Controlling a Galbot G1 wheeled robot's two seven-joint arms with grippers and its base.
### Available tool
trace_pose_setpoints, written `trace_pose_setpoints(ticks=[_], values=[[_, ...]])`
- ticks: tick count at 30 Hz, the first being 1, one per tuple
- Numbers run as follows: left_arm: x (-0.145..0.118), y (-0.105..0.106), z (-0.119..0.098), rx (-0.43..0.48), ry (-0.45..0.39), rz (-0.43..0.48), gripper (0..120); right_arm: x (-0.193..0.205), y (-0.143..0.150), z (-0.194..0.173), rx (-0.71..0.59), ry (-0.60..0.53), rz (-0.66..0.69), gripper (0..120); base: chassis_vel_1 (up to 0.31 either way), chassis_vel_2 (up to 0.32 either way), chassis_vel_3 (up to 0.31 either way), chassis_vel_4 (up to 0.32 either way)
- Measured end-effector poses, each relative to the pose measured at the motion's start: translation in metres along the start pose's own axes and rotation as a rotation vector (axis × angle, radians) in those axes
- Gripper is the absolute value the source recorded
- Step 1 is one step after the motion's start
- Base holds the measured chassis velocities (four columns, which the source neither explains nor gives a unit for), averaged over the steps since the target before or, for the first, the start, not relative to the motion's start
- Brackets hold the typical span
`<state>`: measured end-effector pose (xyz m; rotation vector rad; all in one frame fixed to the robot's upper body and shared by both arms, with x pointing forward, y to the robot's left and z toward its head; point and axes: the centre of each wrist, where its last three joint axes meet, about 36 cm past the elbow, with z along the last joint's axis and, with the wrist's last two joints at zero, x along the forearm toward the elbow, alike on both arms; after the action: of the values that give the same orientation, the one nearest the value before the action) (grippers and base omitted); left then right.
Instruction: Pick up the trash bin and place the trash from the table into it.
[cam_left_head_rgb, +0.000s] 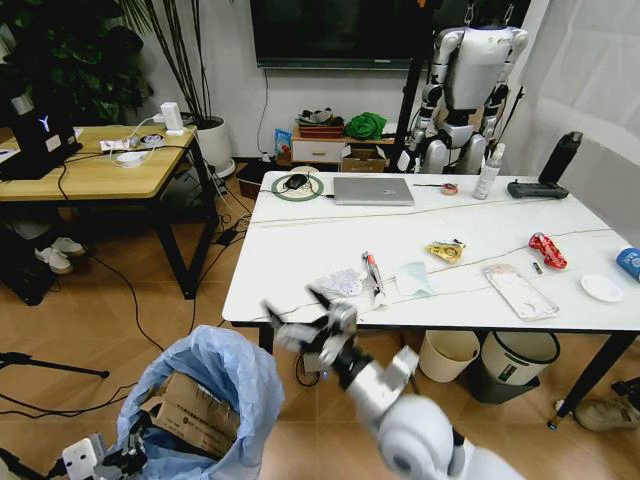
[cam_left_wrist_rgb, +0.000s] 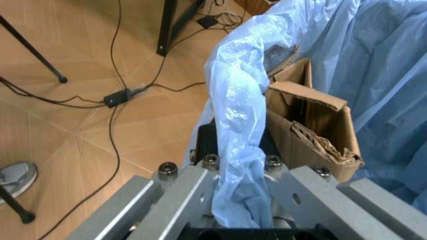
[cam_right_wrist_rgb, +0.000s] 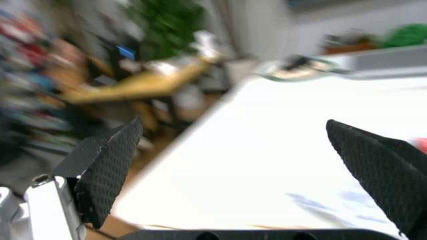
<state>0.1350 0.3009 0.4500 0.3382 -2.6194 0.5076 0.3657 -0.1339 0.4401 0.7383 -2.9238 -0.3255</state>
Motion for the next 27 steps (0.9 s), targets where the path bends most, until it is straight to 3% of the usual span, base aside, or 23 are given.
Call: trace_pose_setpoints(ticks=[3, 7, 17, 27], values=[[0.000, -0.001, -0.002, -0.002, -0.010, 0.010, 0, -0.005, -0.028, -0.012, 0.075, 0.122, 0.136, 100, 0.000, 0.000, 0.000, 0.000], [-0.002, -0.002, -0.002, -0.003, -0.017, 0.017, 0, -0.006, -0.057, -0.016, 0.114, 0.245, 0.205, 100, 0.000, 0.000, 0.000, 0.000], [-0.005, -0.002, -0.002, -0.003, -0.023, 0.023, 0, -0.029, -0.084, -0.004, 0.060, 0.353, 0.251, 98, 0.000, 0.000, 0.000, 0.000], [-0.007, 0.001, -0.002, -0.005, -0.027, 0.023, 0, -0.041, -0.092, 0.015, 0.064, 0.361, 0.260, 58, 0.000, 0.000, 0.000, 0.000]])
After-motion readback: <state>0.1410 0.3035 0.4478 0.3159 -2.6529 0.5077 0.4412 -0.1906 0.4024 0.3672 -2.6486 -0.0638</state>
